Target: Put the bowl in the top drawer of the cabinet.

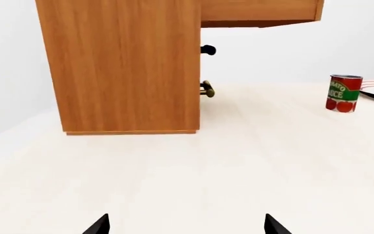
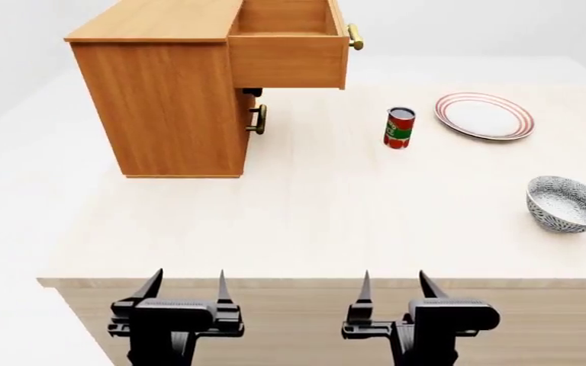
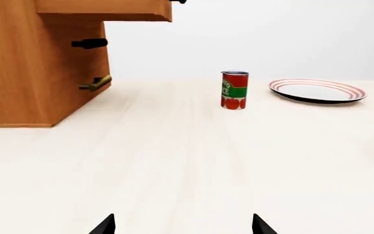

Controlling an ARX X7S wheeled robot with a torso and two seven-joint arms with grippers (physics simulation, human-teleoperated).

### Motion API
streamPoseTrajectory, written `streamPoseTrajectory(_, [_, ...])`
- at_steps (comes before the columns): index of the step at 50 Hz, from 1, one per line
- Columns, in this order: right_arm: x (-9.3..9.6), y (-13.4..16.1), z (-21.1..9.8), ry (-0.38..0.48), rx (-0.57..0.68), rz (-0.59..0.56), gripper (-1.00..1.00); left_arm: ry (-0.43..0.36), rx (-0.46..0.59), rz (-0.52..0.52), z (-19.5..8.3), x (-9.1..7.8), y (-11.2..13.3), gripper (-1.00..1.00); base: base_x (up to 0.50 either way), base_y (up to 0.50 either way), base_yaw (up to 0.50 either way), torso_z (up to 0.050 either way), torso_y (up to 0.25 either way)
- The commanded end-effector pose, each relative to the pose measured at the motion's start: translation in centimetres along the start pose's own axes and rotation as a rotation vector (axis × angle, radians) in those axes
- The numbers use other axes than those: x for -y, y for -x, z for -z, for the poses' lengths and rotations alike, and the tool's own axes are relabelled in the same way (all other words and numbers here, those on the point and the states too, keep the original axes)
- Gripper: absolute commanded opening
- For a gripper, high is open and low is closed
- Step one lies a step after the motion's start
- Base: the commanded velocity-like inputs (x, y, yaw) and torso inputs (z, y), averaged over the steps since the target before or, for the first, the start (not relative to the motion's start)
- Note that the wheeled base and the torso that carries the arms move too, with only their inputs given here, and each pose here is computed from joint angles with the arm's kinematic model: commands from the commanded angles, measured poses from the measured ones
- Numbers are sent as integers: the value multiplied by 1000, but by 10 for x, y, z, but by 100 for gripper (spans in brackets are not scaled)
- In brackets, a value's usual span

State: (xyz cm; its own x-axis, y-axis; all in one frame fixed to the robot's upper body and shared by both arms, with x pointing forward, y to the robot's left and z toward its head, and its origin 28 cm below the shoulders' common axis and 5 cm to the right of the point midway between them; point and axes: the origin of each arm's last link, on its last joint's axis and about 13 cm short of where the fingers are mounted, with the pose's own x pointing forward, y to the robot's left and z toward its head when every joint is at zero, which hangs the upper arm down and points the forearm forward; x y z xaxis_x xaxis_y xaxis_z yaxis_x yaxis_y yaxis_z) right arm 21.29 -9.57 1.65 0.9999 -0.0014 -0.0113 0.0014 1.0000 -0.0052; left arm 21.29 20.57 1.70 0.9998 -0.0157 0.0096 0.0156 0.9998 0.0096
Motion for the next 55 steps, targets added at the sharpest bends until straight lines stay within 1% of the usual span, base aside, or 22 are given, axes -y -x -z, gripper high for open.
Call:
streamPoseTrajectory(1, [0,-1,-18,1,6,1,100,19,8,27,-15,1,5,100,0,0,0,0,0])
streamPoseTrajectory(4, [2,2,-36,0,27,-8,100,28,25,64,-30,3,9,100,0,0,0,0,0])
streamPoseTrajectory(8, [7,10,-62,3,52,-19,100,43,60,92,-53,1,12,100,0,0,0,0,0])
streamPoseTrajectory(12, [15,25,-90,35,70,-34,100,62,90,117,-79,-4,16,100,0,0,0,0,0])
streamPoseTrajectory(15, [21,33,-106,6,68,-32,100,54,104,152,-95,-6,19,100,0,0,0,0,0])
streamPoseTrajectory(17, [26,38,-121,6,76,-29,100,38,116,189,-108,-7,22,100,0,0,0,0,0])
streamPoseTrajectory(22, [33,50,-156,65,100,-51,100,35,144,251,-141,-11,24,100,0,0,0,0,0])
streamPoseTrajectory(24, [36,52,-167,67,104,-61,100,34,152,274,-151,-12,25,100,0,0,0,0,0])
streamPoseTrajectory(25, [38,55,-174,82,105,-69,100,32,152,282,-156,-13,26,100,0,0,0,0,0])
streamPoseTrajectory(26, [41,58,-182,105,109,-63,100,24,154,294,-163,-15,26,100,0,0,0,0,0])
streamPoseTrajectory(29, [46,68,-204,125,102,-92,100,18,163,315,-181,-20,26,100,0,0,0,0,0])
streamPoseTrajectory(33, [50,74,-231,139,115,-106,100,4,202,336,-203,-25,26,100,0,0,0,0,0])
streamPoseTrajectory(35, [49,70,-243,164,129,-111,100,4,219,342,-214,-28,26,100,0,0,0,0,0])
streamPoseTrajectory(37, [48,66,-251,183,139,-116,100,4,228,341,-222,-30,25,100,0,0,0,0,0])
streamPoseTrajectory(43, [46,49,-272,225,158,-137,100,-37,273,345,-247,-38,24,100,12,0,0,0,0])
streamPoseTrajectory(49, [47,46,-288,230,172,-135,100,-110,311,343,-264,-46,28,100,89,0,0,0,0])
streamPoseTrajectory(55, [50,50,-302,253,195,-118,100,-141,343,329,-280,-51,33,100,174,-10,0,0,0])
